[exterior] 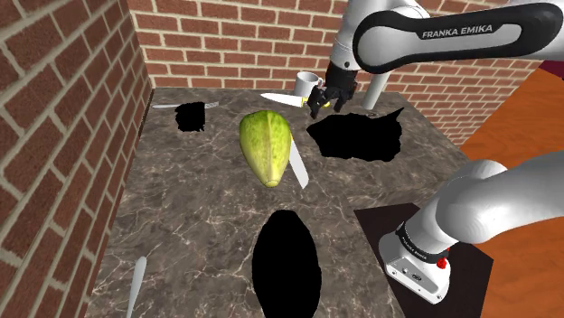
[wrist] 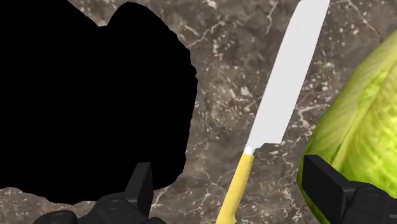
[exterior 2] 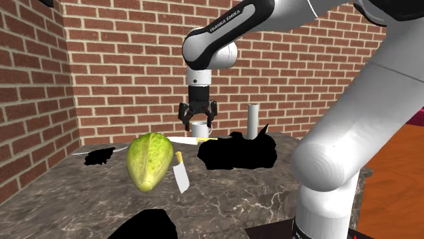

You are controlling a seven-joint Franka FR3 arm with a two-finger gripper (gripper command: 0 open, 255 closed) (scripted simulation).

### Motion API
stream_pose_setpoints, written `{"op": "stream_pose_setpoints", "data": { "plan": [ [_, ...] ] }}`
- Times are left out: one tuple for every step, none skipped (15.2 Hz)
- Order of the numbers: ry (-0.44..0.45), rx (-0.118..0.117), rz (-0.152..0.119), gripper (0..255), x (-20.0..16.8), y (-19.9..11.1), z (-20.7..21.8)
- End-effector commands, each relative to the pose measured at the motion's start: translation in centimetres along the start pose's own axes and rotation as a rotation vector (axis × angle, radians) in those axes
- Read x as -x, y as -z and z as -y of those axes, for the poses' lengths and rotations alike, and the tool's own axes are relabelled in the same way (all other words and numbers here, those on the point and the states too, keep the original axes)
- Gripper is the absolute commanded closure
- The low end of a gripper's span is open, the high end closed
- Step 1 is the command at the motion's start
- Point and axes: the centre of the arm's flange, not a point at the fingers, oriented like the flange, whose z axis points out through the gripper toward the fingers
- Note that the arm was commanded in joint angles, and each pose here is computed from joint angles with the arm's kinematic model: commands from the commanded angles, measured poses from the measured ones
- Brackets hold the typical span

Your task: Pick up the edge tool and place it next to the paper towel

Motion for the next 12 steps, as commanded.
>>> {"op": "stream_pose_setpoints", "data": {
  "plan": [
    [-0.044, -0.006, 0.004, 0, -1.6, -2.2, 0.7],
    [-0.065, -0.008, 0.007, 0, -2.3, -3.3, 1.2],
    [-0.086, -0.010, 0.009, 0, -3.0, -4.3, 1.6],
    [-0.107, -0.013, 0.012, 0, -3.7, -5.4, 2.0],
    [-0.128, -0.015, 0.014, 0, -4.4, -6.4, 2.4],
    [-0.149, -0.018, 0.017, 0, -5.1, -7.5, 2.8],
    [-0.170, -0.020, 0.019, 0, -5.8, -8.5, 3.2],
    [-0.191, -0.022, 0.022, 0, -6.5, -9.6, 3.5],
    [-0.212, -0.025, 0.025, 0, -7.3, -10.6, 3.9],
    [-0.215, -0.025, 0.025, 0, -7.4, -10.8, 3.9],
    [-0.215, -0.025, 0.025, 0, -7.3, -11.3, 4.0],
    [-0.215, -0.025, 0.025, 0, -7.3, -11.8, 4.0]
  ]
}}
